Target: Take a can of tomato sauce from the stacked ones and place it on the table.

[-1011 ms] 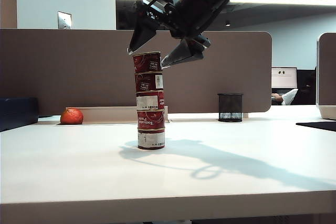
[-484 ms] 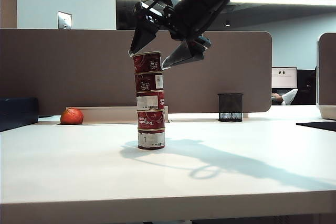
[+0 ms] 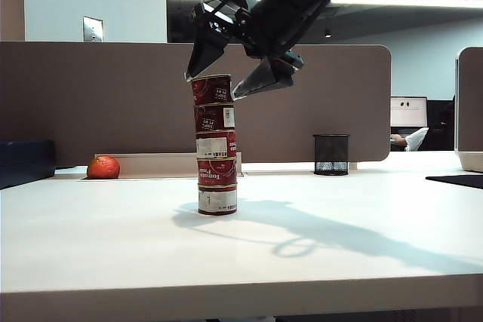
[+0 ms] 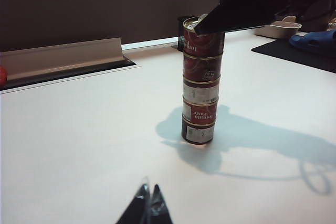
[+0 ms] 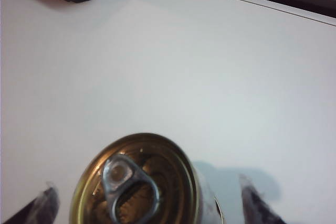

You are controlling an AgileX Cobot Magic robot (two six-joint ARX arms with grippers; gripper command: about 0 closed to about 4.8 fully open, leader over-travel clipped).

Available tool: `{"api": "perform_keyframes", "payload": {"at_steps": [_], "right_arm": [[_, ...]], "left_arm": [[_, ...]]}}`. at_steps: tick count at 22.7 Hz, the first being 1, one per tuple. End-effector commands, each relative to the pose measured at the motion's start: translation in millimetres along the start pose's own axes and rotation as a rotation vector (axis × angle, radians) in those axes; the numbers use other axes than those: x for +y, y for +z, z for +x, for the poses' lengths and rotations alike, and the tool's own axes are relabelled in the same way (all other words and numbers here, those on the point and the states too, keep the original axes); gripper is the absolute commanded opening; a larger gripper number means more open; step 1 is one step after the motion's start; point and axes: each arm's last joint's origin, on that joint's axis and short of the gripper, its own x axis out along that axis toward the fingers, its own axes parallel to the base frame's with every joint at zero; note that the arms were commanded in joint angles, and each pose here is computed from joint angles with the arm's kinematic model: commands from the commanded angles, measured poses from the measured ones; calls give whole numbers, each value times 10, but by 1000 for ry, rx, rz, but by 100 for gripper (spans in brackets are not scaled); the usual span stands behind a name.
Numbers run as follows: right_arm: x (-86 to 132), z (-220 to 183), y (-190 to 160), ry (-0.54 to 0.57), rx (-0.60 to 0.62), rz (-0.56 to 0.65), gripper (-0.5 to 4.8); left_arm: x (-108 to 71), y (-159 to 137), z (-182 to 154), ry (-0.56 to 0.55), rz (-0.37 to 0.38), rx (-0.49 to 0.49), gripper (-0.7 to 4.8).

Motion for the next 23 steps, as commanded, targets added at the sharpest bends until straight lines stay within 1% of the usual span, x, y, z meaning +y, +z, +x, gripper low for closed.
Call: {"api": "perform_keyframes", "payload": {"at_steps": [1,10,11,12,15,19,20,23], "right_arm": [[17,-16,41,3,-26,-10,479],[19,-15,39,4,-24,-10,479],[19,-15,39,4,-24,-10,460],[19,-15,39,4,-24,-10,453],[22,-15,38,7,-23,-10,444],[25,-14,38,13,-23,-10,370],[26,-14,38,14,-23,-10,362],[26,-14,38,16,-23,-10,362]], "left_arm": [[1,16,-1,4,2,-10,-6],[1,16,-1,4,2,-10,-6],[1,16,-1,4,2,-10,-6],[1,16,-1,4,2,-10,-6],[1,16,-1,4,2,-10,-6],[1,16,-1,4,2,-10,-6],[1,16,-1,4,2,-10,-6],[1,16,-1,4,2,-10,-6]]}}
